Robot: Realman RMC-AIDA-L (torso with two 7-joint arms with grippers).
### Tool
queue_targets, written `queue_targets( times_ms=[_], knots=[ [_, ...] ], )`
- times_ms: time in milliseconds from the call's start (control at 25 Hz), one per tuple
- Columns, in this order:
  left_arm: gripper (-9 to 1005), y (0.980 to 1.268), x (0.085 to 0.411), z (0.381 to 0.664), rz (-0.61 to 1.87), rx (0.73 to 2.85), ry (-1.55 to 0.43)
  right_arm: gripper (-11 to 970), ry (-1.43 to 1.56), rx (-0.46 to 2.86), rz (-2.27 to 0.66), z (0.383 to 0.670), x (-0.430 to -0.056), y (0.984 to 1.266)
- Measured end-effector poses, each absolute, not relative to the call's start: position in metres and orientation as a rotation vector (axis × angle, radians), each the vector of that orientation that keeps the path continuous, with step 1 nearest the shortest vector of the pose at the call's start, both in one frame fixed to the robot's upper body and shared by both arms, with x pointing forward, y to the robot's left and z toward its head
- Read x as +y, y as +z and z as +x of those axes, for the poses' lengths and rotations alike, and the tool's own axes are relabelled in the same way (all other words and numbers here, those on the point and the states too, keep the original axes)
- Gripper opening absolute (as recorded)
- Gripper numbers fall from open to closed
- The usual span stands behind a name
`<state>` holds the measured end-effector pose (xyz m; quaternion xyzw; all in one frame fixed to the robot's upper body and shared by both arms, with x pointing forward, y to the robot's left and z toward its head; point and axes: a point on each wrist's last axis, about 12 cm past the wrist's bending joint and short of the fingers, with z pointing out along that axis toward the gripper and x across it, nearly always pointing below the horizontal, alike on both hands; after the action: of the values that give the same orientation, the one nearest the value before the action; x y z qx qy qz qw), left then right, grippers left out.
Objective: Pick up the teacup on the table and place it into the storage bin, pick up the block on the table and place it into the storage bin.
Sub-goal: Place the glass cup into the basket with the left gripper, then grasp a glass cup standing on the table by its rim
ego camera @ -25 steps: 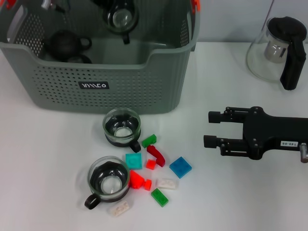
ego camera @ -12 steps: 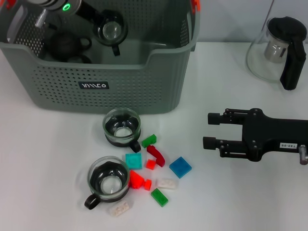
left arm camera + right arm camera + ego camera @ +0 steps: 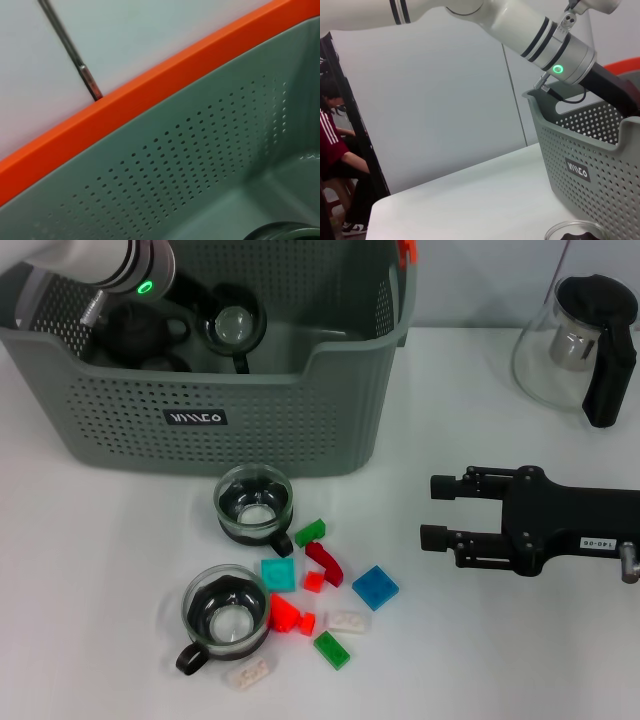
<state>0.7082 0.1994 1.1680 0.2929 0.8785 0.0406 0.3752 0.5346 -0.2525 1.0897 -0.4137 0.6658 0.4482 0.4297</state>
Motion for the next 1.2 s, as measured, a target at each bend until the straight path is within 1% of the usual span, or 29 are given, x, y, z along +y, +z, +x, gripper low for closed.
queue_targets(
  times_ms=[800,1120,1200],
  knots=[
    [64,1.163,0.1939,0.7055,0.795,2.247,0.116,718,1.113,1.666,-1.028,0.5347,-0.253,1.0891],
    [222,1.1663,0.1952,0.7052,0.763,2.226,0.106,718,1.112,1.666,-1.028,0.5348,-0.253,1.089],
    [316,1.1727,0.1963,0.7068,0.743,2.21,0.101,717,1.112,1.666,-1.028,0.5348,-0.2531,1.0891]
  ],
)
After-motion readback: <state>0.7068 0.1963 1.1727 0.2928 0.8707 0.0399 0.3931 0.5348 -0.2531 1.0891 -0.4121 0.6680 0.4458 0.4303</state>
